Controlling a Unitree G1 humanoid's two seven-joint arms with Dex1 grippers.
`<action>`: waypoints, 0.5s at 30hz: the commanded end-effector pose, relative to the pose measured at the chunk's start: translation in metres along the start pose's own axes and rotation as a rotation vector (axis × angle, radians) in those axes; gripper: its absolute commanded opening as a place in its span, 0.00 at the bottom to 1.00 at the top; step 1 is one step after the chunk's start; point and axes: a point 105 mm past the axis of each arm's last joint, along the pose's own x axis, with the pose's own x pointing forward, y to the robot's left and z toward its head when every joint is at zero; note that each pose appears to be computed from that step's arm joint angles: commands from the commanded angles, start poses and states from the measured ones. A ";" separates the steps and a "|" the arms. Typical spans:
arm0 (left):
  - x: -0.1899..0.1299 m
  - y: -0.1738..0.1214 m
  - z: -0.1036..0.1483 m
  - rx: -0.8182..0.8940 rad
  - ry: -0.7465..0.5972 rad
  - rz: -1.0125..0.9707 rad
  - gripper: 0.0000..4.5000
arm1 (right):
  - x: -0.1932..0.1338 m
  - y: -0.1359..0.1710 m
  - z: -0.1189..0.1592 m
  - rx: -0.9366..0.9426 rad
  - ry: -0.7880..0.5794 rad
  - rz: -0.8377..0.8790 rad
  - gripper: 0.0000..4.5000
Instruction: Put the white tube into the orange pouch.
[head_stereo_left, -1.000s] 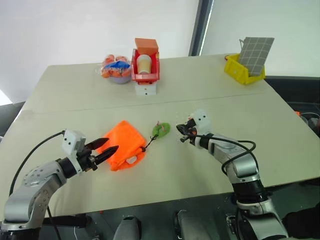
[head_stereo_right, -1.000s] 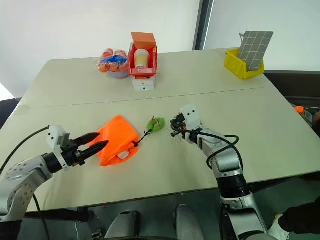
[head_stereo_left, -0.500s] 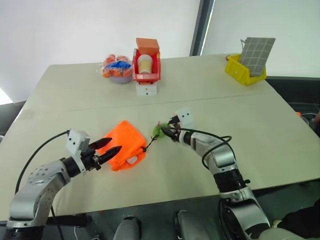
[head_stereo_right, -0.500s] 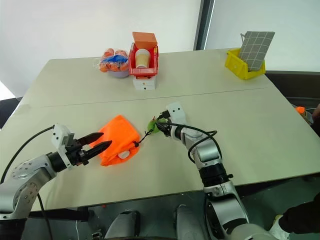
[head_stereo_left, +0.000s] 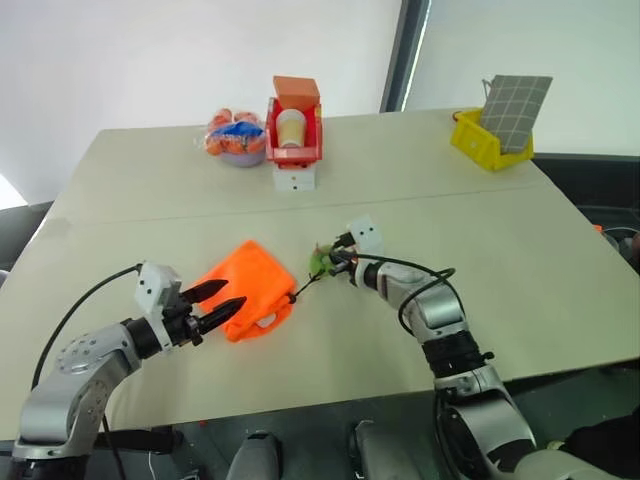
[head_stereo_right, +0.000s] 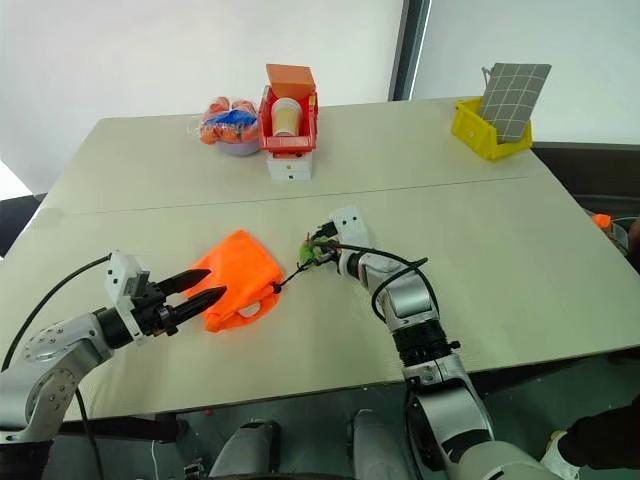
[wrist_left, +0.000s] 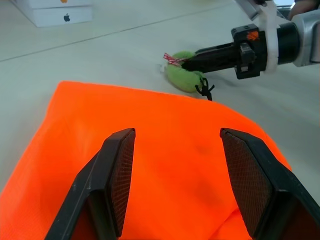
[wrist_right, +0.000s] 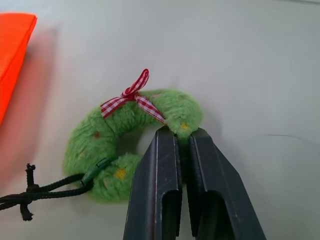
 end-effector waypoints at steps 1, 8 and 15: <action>0.004 0.002 0.016 0.025 -0.043 -0.019 0.64 | -0.034 -0.013 0.036 0.036 -0.226 0.006 0.01; 0.017 0.001 0.022 -0.019 -0.025 -0.128 0.98 | -0.082 -0.007 0.051 0.132 -0.392 0.111 0.00; 0.047 -0.011 0.029 0.019 0.000 -0.318 0.98 | -0.091 0.005 0.065 0.139 -0.450 0.170 0.00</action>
